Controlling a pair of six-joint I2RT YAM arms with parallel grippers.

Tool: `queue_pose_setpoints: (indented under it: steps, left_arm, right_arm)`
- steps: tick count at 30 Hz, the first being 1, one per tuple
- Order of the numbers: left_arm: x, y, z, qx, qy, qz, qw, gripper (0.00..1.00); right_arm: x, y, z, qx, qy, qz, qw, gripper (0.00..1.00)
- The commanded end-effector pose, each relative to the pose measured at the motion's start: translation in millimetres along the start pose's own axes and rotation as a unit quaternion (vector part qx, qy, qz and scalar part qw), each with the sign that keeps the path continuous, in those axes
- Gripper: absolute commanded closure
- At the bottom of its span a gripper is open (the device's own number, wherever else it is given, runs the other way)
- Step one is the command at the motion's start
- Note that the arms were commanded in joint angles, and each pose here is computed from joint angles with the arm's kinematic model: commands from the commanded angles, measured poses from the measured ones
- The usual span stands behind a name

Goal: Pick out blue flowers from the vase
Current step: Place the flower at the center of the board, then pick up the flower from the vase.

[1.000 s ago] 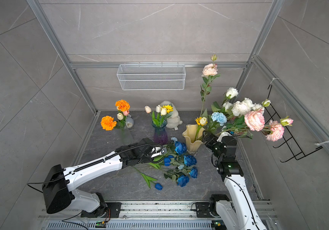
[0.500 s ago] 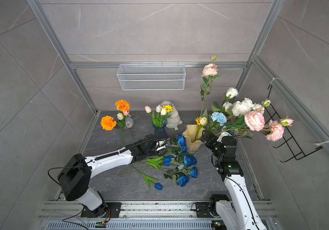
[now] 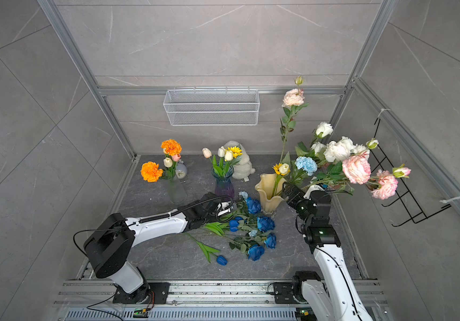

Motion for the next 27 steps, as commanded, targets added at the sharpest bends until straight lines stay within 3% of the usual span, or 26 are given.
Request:
queue_pose_setpoints:
  steps: [1, 7, 15, 22, 27]
  left_arm:
    - [12.8, -11.9, 14.3, 0.019, -0.022, -0.037, 0.999, 0.80]
    - [26.2, -32.1, 29.7, 0.028, -0.040, -0.066, 0.997, 0.77]
    - [73.7, -87.6, 65.8, -0.016, -0.089, -0.130, 0.987, 0.61]
    - [131.8, -125.3, 86.8, -0.075, -0.139, -0.229, 0.961, 0.49]
    - [176.4, -139.9, 86.4, -0.136, -0.150, -0.286, 0.936, 0.47]
  right_arm:
    - [8.0, -1.5, 4.7, 0.004, 0.005, -0.012, 1.000, 0.01]
    - [7.4, -7.1, 10.1, 0.013, -0.032, 0.003, 0.999, 0.00]
    - [-3.2, -16.1, 4.8, 0.008, -0.038, 0.011, 0.999, 0.00]
    - [-9.9, -26.3, -0.8, -0.001, -0.023, 0.001, 1.000, 0.00]
    - [-18.2, -30.0, -4.2, 0.000, -0.008, 0.006, 1.000, 0.05]
Point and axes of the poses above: each gripper's point midway between its finger pads, its own y axis out along the fingers, its own z axis along the line the jaws close on, x = y × z, the point moved 5 cm from there along -y, back along the fingers, and after that the axes turned 7 degrees about -y, right-handed, at the moved point
